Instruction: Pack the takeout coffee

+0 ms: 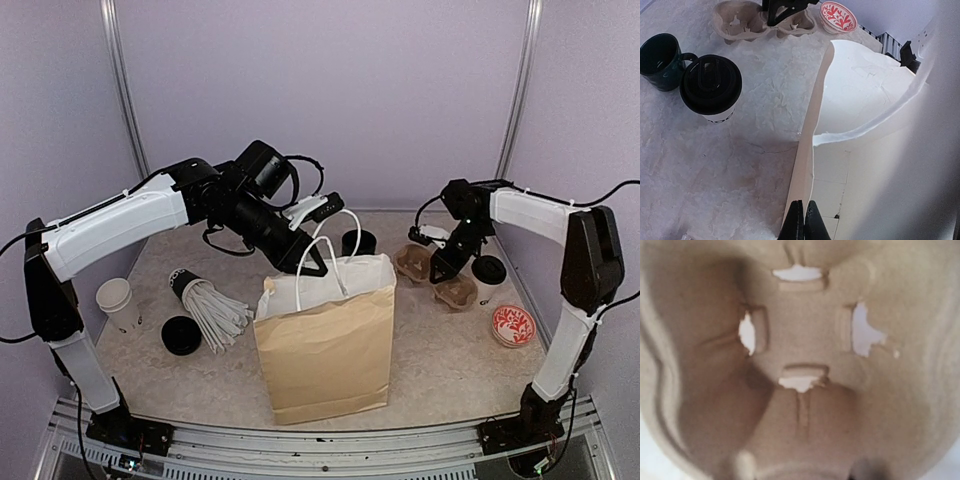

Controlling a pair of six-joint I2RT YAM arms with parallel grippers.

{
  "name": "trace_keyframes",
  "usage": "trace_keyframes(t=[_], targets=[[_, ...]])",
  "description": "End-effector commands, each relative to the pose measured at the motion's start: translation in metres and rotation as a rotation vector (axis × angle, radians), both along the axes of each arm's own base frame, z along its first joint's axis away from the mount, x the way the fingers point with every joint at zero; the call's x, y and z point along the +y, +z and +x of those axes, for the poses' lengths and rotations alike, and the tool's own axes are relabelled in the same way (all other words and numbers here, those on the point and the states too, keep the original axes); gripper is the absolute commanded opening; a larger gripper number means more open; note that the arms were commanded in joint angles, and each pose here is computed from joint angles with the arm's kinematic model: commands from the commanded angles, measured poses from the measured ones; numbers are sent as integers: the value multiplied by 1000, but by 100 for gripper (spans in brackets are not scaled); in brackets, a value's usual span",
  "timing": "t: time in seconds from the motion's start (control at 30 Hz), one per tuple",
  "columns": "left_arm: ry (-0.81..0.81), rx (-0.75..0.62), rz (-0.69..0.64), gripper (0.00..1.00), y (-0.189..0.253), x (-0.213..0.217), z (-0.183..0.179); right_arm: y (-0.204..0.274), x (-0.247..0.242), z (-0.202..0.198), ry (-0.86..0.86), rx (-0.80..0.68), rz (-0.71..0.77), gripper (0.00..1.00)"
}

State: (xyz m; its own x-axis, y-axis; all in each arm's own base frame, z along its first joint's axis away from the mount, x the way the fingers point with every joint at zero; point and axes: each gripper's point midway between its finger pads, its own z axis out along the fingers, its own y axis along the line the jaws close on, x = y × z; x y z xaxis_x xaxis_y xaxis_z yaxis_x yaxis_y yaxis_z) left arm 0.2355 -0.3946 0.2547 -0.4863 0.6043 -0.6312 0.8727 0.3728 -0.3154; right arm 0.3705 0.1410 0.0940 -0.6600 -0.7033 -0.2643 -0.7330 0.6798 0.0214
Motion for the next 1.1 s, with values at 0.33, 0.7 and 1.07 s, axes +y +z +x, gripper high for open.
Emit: trace_keyframes(t=[0.33, 0.7, 1.07], targets=[[24, -72, -71, 0, 26, -3, 9, 256, 81, -68, 436, -405, 660, 20], [63, -110, -142, 7, 46, -7, 18, 321, 146, -151, 798, -382, 914, 22], [116, -127, -163, 18, 53, -2, 26, 291, 191, -176, 934, -325, 854, 21]])
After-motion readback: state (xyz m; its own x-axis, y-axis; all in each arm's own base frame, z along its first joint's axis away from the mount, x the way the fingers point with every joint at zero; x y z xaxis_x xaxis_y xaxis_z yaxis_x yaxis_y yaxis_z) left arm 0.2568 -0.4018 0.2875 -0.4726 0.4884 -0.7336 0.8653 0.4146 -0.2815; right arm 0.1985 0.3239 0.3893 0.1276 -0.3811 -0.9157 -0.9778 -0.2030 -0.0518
